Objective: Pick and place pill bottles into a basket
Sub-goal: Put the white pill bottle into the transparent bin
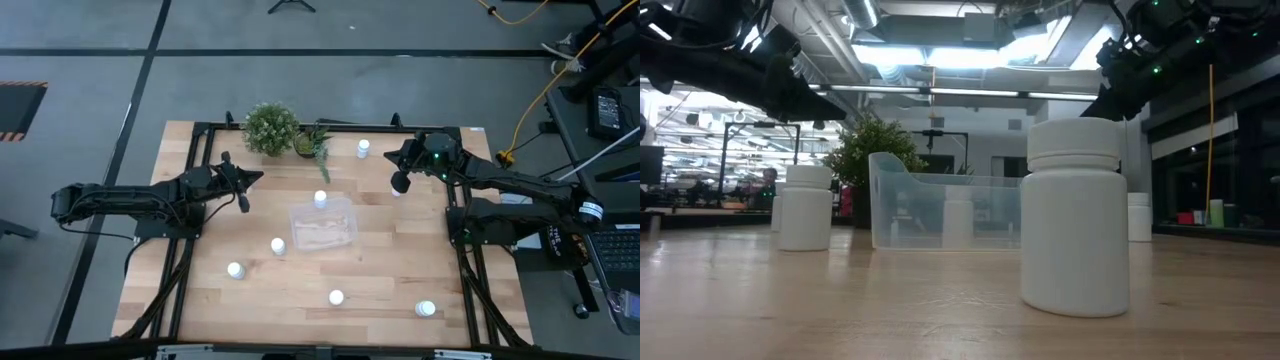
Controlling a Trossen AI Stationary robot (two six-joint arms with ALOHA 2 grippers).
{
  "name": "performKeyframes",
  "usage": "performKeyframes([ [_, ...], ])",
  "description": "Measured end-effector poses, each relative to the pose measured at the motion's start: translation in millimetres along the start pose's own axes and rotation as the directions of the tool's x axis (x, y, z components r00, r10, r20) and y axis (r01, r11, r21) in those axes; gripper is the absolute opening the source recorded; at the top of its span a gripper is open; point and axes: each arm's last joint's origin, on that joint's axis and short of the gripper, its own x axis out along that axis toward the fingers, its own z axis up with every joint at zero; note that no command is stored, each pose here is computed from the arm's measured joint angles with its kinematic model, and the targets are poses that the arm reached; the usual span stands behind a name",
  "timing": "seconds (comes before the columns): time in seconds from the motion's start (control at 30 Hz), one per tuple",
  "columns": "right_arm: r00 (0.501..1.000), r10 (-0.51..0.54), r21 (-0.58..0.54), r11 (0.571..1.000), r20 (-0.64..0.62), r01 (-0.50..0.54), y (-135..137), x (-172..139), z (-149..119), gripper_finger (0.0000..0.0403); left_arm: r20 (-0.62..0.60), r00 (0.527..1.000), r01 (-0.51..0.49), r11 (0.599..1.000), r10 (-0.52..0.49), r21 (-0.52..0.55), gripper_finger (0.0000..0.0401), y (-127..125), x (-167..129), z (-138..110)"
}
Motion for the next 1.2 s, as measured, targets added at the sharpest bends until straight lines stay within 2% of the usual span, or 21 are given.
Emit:
performKeyframes([
  [0.23,1.000,0.000,0.000,1.000,0.000,0.000,0.0,-0.1,0.0,0.0008,0.000,1.000,0.000,1.000,0.000,0.000,0.0004,0.0,0.0,0.0],
  [0.33,1.000,0.001,-0.005,1.000,0.001,-0.001,0.0,-0.1,0.1,0.0022,0.000,1.000,0.000,1.000,0.000,0.000,0.0004,0.0,0.0,0.0],
  [0.47,1.000,0.003,-0.006,1.000,0.001,-0.003,0.1,-0.1,0.0,0.0065,0.000,1.000,0.000,1.000,0.000,0.000,0.0004,0.0,0.0,0.0],
  [0.7,1.000,0.003,-0.002,1.000,-0.004,-0.004,0.1,0.0,-0.5,0.0166,-0.007,1.000,0.000,1.000,0.000,0.005,0.0004,0.0,0.0,-0.7],
  [0.9,1.000,0.003,-0.005,1.000,-0.007,-0.003,0.2,0.0,-0.8,0.0249,-0.007,1.000,0.000,0.997,0.001,0.082,0.0004,0.0,-0.1,-0.7],
  [1.03,1.000,0.002,0.025,1.000,-0.003,-0.002,0.1,0.0,-0.3,0.0278,-0.007,1.000,0.000,0.997,0.001,0.083,0.0004,0.0,0.0,-0.7],
  [1.2,1.000,0.004,0.059,0.998,-0.028,-0.002,0.5,5.8,-2.9,0.0284,-0.008,1.000,-0.023,0.996,0.024,0.082,0.0004,0.7,0.0,-0.7],
])
